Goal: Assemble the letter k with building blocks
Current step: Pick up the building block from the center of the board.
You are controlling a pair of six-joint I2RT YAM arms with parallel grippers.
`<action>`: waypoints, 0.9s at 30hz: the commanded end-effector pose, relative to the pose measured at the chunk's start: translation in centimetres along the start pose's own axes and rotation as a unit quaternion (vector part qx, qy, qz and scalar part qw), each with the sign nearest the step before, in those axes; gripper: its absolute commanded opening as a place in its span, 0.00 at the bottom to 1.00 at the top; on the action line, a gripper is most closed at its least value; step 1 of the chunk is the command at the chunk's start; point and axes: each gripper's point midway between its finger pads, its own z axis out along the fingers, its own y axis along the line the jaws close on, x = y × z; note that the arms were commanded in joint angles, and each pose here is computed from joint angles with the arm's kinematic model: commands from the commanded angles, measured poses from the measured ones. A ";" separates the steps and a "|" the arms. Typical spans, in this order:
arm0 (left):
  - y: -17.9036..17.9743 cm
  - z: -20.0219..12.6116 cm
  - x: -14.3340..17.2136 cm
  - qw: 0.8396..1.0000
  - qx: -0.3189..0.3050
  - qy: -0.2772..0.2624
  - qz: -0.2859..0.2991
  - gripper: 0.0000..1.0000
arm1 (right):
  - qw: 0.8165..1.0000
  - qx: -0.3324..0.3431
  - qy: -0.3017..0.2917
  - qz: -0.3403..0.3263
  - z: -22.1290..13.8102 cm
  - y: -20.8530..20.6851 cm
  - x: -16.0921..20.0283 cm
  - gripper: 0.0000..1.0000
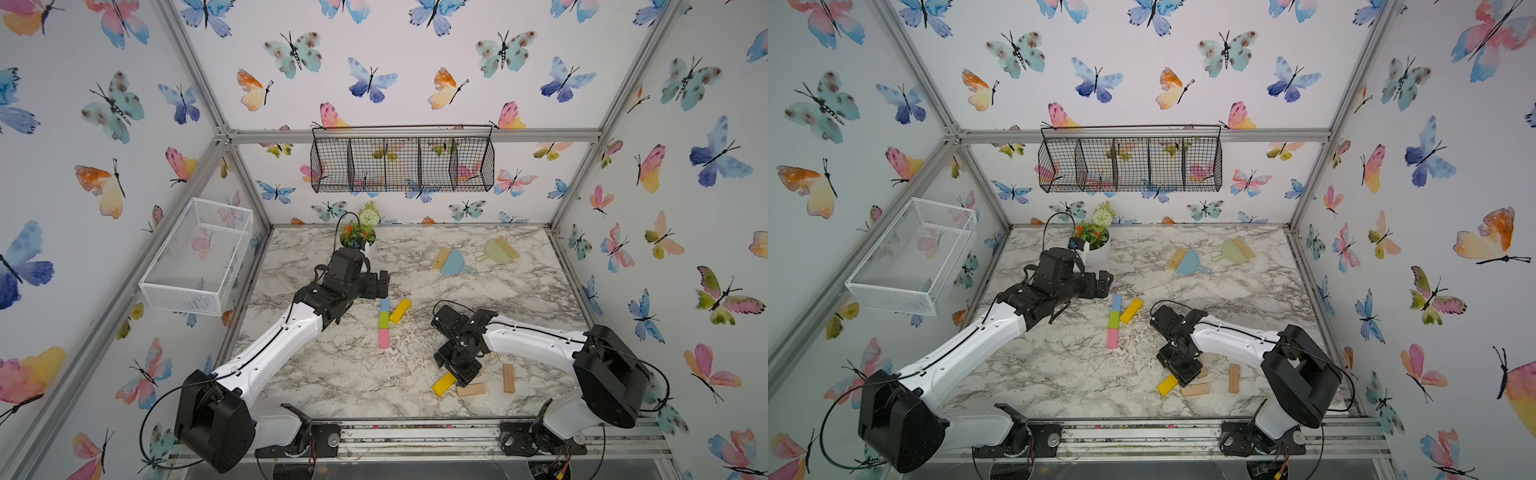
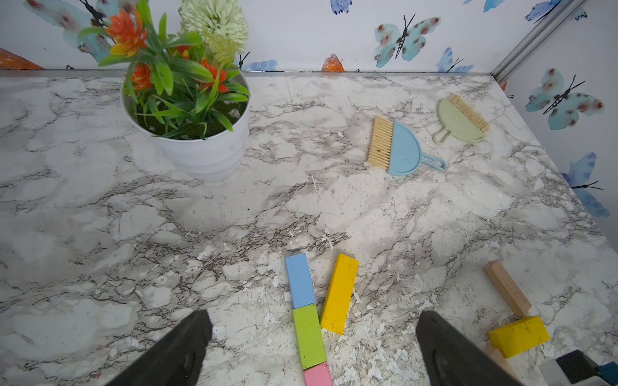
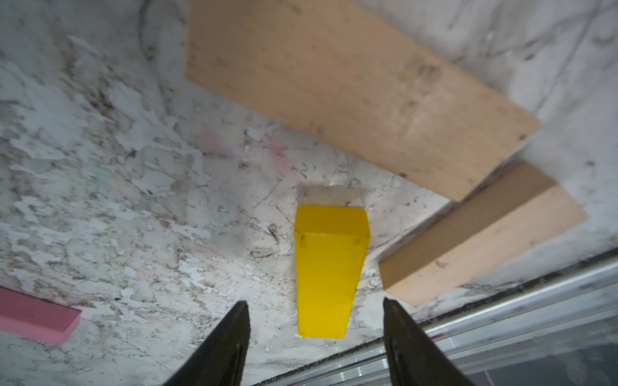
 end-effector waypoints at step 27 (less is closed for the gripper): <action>0.6 0.2 -0.2 1.000 -0.016 0.000 -0.006 0.99 | 0.968 -0.037 -0.100 -0.229 -2.7 8.7 -1.6 0.02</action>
